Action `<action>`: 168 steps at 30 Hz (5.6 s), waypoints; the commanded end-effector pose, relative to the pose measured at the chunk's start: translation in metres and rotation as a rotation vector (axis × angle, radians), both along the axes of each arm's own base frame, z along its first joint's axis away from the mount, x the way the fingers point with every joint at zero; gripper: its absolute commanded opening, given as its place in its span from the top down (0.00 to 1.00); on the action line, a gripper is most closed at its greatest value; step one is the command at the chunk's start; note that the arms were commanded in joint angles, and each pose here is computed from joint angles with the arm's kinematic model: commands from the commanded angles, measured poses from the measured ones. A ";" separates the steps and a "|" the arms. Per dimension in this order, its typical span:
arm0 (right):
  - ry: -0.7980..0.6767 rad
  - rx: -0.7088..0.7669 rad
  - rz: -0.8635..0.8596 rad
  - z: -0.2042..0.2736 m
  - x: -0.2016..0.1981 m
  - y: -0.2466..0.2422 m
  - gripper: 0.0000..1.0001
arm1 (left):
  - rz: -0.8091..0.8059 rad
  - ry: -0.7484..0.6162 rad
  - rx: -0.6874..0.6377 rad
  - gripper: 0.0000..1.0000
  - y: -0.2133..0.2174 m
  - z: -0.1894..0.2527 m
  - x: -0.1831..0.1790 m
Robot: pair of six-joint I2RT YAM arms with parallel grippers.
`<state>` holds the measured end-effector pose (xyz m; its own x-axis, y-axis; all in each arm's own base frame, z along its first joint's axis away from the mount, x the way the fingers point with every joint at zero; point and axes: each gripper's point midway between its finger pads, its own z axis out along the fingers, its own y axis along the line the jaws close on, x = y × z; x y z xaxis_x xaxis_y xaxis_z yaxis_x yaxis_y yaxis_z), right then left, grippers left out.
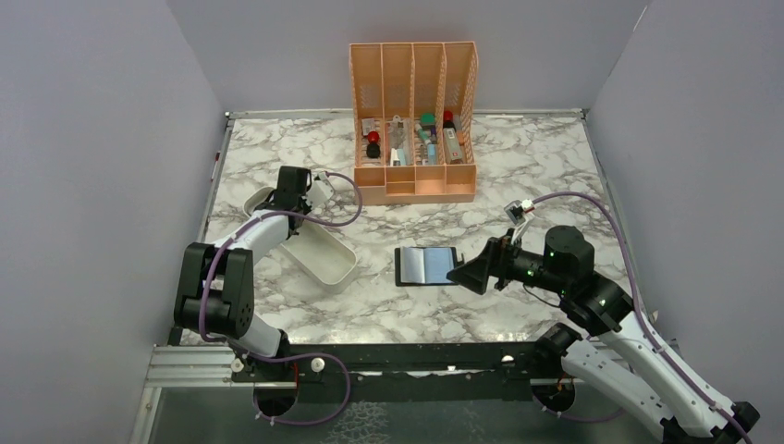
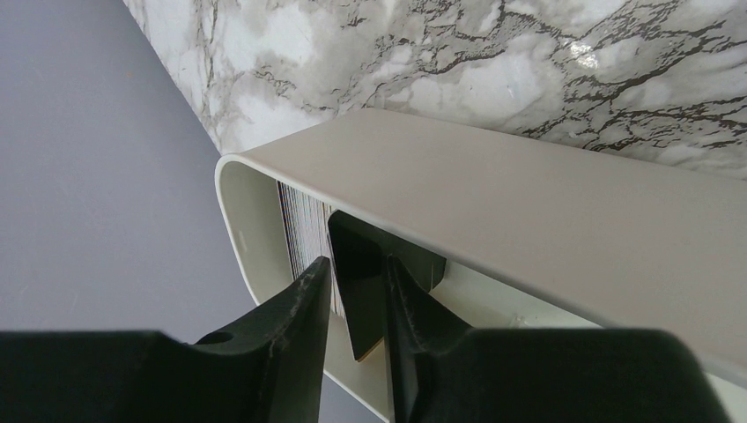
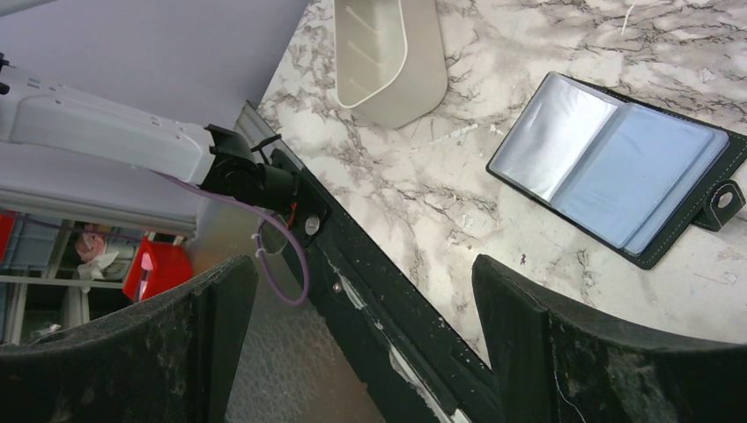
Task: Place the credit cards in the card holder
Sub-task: Pick up the credit card from the storage box, then insert the credit card into the card holder.
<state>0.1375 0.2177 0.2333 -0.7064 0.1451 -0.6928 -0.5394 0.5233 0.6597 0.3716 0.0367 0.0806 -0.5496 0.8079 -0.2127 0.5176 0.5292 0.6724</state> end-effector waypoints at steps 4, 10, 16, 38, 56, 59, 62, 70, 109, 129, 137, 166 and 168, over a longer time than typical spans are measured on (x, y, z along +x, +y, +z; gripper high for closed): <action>-0.029 0.009 -0.013 0.010 0.003 -0.001 0.02 | 0.008 -0.061 0.012 0.86 0.000 0.025 0.010; -0.027 0.012 -0.009 0.009 0.003 0.000 0.02 | -0.005 -0.050 -0.086 0.98 -0.025 0.034 0.001; -0.008 0.015 0.006 0.004 0.002 0.003 0.02 | -0.010 -0.079 -0.213 1.00 -0.058 0.053 -0.016; 0.024 0.028 0.027 -0.001 0.000 0.008 0.03 | 0.063 -0.036 -0.265 1.00 -0.044 0.064 -0.038; -0.005 0.006 0.014 0.004 0.007 0.007 0.03 | 0.010 0.012 -0.355 1.00 -0.050 0.046 0.003; -0.004 0.005 0.019 0.005 0.007 0.008 0.03 | 0.000 0.021 -0.334 1.00 -0.048 0.044 0.006; -0.003 0.009 0.019 0.006 0.007 0.008 0.03 | 0.027 0.056 -0.292 0.93 -0.036 0.029 0.007; -0.018 0.010 0.015 0.009 0.007 0.007 0.03 | 0.057 0.053 -0.224 0.92 -0.020 0.022 0.018; 0.045 -0.046 -0.032 -0.030 0.016 0.006 0.03 | 0.203 -0.249 -0.840 1.00 -0.093 0.158 0.011; 0.116 -0.419 -0.327 -0.116 0.077 -0.032 0.09 | 0.190 0.276 -1.733 1.00 -0.295 0.134 -0.079; 0.117 -0.571 -0.405 -0.143 0.104 -0.043 0.09 | 0.292 0.337 -1.788 1.00 -0.313 0.089 -0.100; 0.149 -0.653 -0.435 -0.197 0.124 -0.040 0.79 | 0.417 0.438 -1.578 1.00 -0.355 -0.029 -0.112; 0.162 -0.650 -0.429 -0.199 0.121 -0.039 0.83 | 0.419 0.454 -1.581 1.00 -0.359 -0.032 -0.115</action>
